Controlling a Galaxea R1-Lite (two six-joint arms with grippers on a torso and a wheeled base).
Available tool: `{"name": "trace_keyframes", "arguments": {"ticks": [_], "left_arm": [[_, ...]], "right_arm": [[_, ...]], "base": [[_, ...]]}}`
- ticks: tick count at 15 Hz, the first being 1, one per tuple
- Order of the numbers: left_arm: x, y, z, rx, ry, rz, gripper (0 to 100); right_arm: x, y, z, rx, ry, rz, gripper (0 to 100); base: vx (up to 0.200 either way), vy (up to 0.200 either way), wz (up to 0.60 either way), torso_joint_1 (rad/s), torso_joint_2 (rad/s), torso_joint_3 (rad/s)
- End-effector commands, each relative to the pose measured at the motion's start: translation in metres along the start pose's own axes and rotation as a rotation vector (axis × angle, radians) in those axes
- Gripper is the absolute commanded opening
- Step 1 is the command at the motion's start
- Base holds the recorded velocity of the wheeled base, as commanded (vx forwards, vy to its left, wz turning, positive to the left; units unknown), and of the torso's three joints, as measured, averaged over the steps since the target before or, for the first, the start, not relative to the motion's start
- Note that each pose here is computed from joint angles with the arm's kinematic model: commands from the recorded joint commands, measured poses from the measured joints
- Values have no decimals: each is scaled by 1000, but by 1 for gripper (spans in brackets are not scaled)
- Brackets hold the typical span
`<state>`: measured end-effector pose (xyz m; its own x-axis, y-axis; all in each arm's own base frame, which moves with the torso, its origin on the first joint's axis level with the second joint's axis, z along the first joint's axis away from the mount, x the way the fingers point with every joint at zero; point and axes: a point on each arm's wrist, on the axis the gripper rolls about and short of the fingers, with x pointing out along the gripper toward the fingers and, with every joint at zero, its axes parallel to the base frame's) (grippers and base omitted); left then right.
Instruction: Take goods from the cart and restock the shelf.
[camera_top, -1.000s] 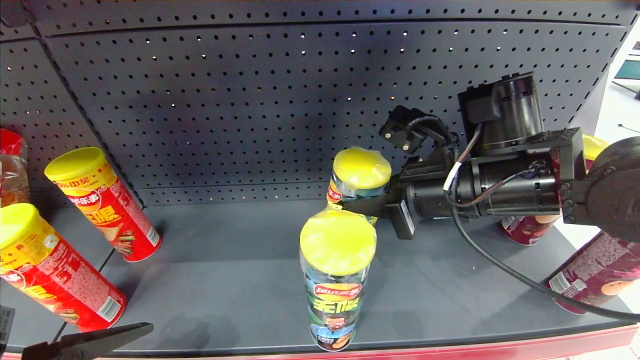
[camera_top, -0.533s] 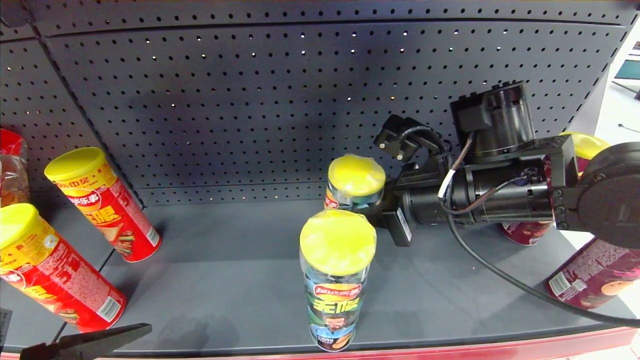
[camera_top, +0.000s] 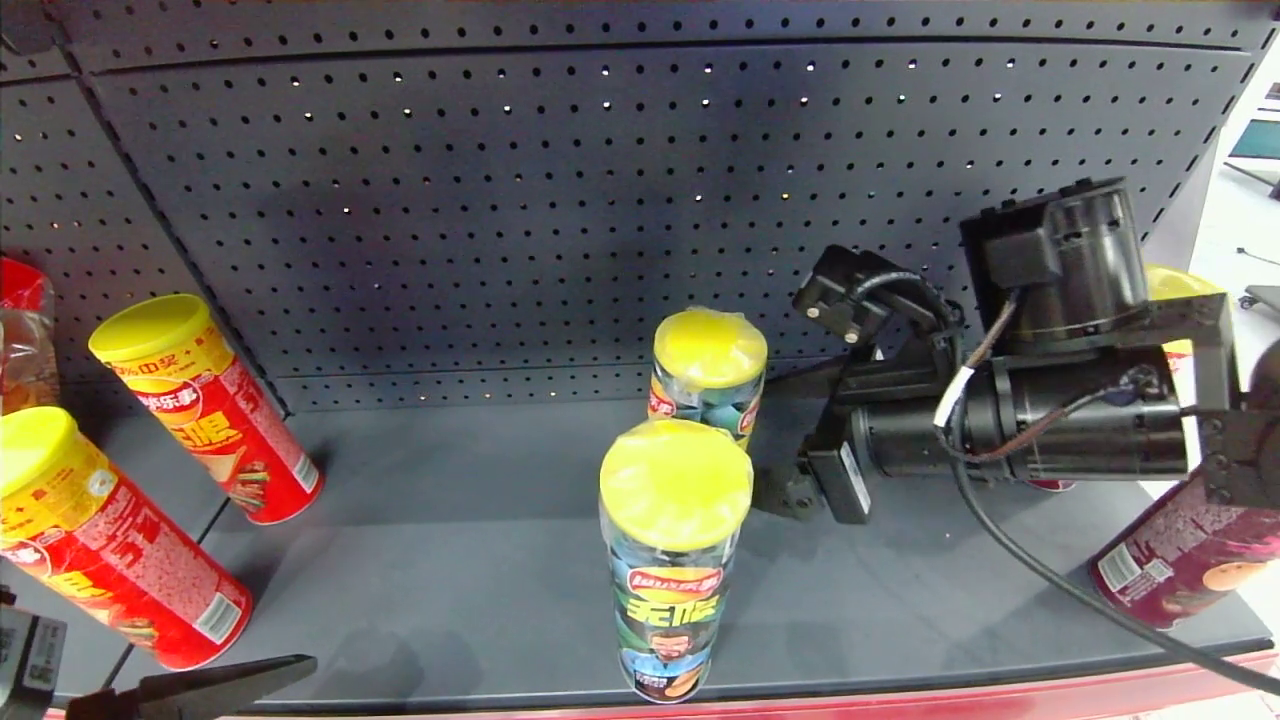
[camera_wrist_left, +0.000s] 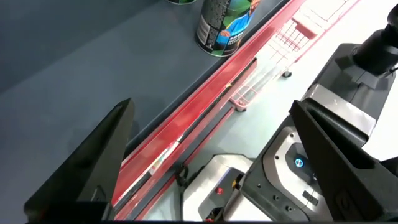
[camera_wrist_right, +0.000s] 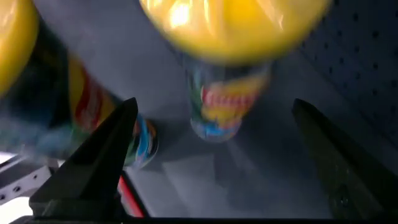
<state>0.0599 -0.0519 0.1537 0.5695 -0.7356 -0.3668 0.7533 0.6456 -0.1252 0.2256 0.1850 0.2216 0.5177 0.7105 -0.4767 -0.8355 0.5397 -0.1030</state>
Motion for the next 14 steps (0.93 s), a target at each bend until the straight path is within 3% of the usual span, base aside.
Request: {"name": "trace_keyframes", "arguments": {"ticks": [1, 6, 9, 11, 14], "left_arm": [[11, 3, 4, -12, 48, 2, 100], [33, 11, 6, -42, 148, 65, 100], [64, 20, 17, -60, 239, 98, 100], [85, 26, 25, -67, 265, 102, 100], [106, 30, 23, -60, 301, 100, 100]], "right_arm": [[-34, 8, -12, 15, -43, -26, 100], [-85, 24, -28, -2, -112, -80, 100], [-128, 39, -40, -27, -205, -101, 100], [-154, 50, -57, -39, -253, -114, 100], [-180, 61, -76, -46, -311, -145, 100]], "base": [[0, 0, 0, 0, 0, 0], [0, 0, 0, 0, 0, 0], [0, 0, 0, 0, 0, 0], [0, 0, 0, 0, 0, 0], [0, 0, 0, 0, 0, 0]]}}
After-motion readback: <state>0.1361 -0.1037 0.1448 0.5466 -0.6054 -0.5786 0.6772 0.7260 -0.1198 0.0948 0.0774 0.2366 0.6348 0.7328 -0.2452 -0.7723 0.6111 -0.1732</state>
